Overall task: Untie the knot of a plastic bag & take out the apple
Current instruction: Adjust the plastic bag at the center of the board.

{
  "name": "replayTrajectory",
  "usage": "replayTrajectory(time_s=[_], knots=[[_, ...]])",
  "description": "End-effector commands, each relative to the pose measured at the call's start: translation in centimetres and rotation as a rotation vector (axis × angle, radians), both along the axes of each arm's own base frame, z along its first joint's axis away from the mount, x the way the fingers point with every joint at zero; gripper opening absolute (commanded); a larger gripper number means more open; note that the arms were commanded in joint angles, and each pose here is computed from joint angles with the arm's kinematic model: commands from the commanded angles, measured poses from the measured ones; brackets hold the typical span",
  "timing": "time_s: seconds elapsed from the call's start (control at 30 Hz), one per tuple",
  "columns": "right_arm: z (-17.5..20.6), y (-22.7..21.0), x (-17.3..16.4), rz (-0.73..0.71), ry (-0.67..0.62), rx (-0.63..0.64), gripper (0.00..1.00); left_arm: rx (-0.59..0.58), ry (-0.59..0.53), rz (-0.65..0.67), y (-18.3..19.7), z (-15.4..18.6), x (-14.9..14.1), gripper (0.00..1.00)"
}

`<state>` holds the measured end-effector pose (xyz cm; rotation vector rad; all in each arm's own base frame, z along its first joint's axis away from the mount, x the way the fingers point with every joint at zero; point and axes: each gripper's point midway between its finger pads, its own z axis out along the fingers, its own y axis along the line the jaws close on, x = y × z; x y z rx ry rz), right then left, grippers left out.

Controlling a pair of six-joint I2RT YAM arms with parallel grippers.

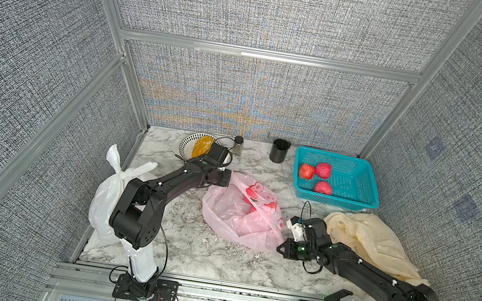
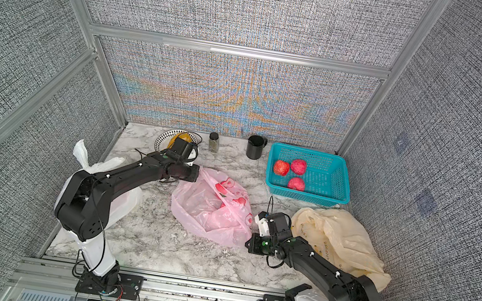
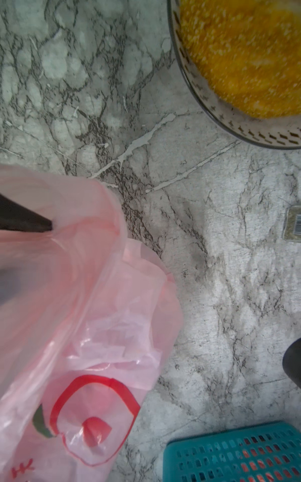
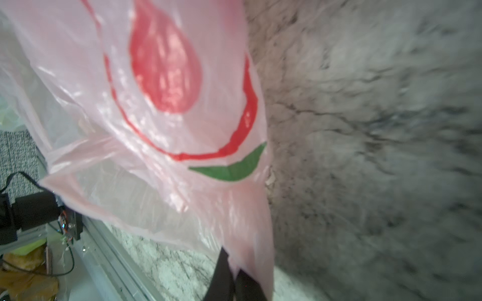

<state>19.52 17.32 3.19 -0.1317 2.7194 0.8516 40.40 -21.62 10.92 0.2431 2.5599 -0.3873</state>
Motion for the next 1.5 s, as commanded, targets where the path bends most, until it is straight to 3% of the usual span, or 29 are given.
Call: replayTrajectory(time_s=[0.0, 0.13, 0.33, 0.47, 0.67, 1.03, 1.17, 1.47], knots=[[1.0, -0.2, 0.9, -0.020, -0.030, -0.031, 0.01, -0.097, -0.016, -0.010, -1.6, 1.2, -0.1, 0.26], [5.2, 1.4, 2.7, 0.048, -0.148, -0.045, 0.41, -0.088, -0.049, -0.031, -2.5, 2.3, -0.9, 0.26], [12.4, 3.2, 5.2, 0.103, -0.315, -0.067, 0.60, -0.103, -0.058, -0.034, -3.1, 2.6, -1.4, 0.26], [15.6, 5.4, 7.4, 0.172, -0.421, -0.111, 0.61, -0.109, -0.062, -0.035, -3.3, 2.6, -1.5, 0.26], [16.7, 9.1, 10.9, 0.254, -0.473, -0.141, 0.61, -0.111, -0.077, -0.034, -3.2, 3.4, -1.7, 0.27], [10.2, 11.7, 15.4, 0.250, -0.419, -0.196, 0.61, -0.113, -0.072, -0.031, -3.2, 3.0, -1.8, 0.27], [8.3, 10.7, 15.2, 0.221, -0.381, -0.236, 0.61, -0.114, -0.069, -0.026, -3.2, 2.7, -1.8, 0.27], [5.4, 8.7, 10.7, 0.267, -0.267, -0.259, 0.61, -0.116, -0.060, -0.020, -3.3, 1.9, -1.7, 0.27]])
